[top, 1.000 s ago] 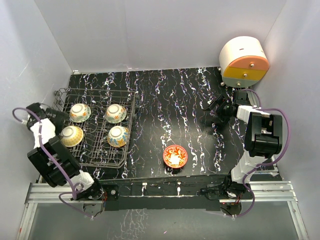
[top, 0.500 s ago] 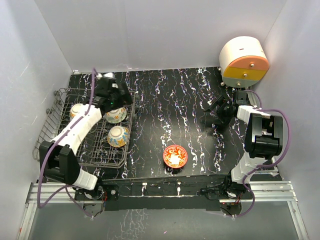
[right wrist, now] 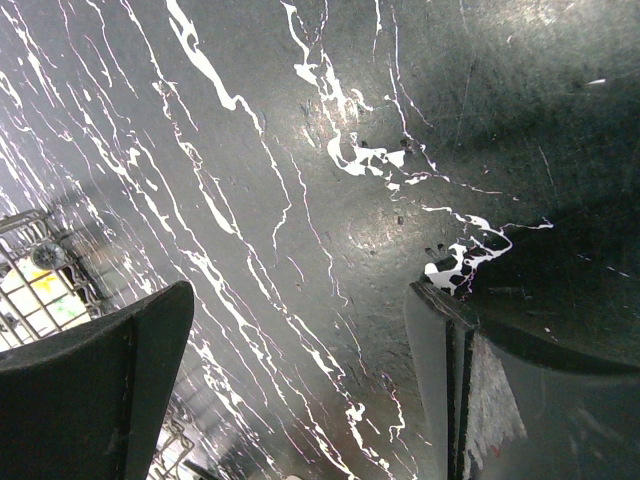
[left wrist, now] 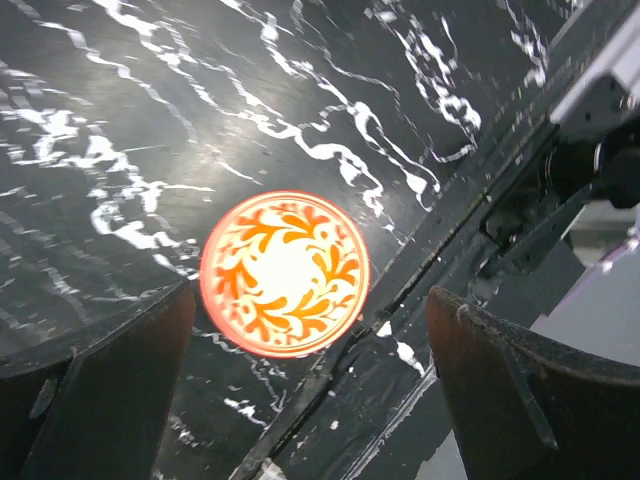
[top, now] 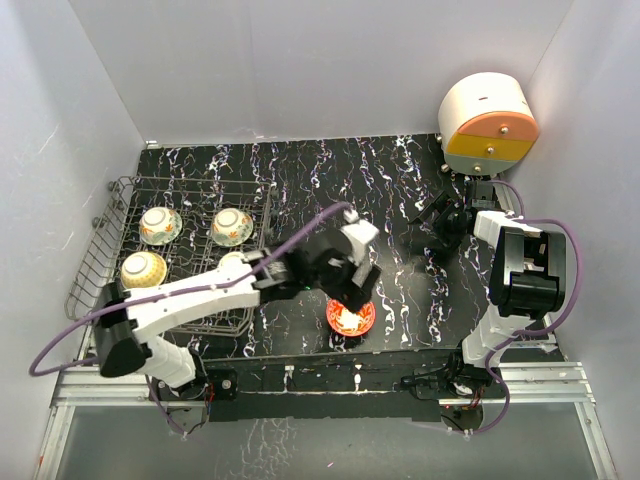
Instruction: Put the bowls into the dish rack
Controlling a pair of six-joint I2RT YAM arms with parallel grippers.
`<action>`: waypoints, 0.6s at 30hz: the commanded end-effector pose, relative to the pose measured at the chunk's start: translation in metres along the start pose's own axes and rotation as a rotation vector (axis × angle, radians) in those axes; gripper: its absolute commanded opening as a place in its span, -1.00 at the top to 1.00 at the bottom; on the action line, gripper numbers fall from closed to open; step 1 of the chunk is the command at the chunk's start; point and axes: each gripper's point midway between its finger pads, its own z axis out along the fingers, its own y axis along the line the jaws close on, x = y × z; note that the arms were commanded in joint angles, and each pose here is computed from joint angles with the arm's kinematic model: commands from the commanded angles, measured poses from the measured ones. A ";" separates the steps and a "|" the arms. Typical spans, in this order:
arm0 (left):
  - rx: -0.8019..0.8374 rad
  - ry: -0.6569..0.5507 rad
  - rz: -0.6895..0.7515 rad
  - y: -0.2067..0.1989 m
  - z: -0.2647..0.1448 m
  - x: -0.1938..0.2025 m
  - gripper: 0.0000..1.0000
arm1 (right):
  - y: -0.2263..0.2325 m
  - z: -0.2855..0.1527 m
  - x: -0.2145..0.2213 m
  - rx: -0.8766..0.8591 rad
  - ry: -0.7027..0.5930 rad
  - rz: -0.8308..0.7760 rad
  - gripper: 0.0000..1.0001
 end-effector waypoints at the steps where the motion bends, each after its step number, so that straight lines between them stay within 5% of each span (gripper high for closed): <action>1: 0.012 0.046 0.115 -0.034 0.028 0.015 -0.94 | 0.004 -0.008 -0.012 0.015 -0.050 -0.038 -0.81; 8: 0.032 0.142 0.198 -0.069 0.080 0.051 -0.90 | -0.001 -0.011 -0.004 0.020 -0.046 -0.044 -0.81; 18: -0.004 0.206 0.165 -0.065 0.110 0.088 -0.70 | -0.008 -0.013 -0.001 0.026 -0.044 -0.051 -0.82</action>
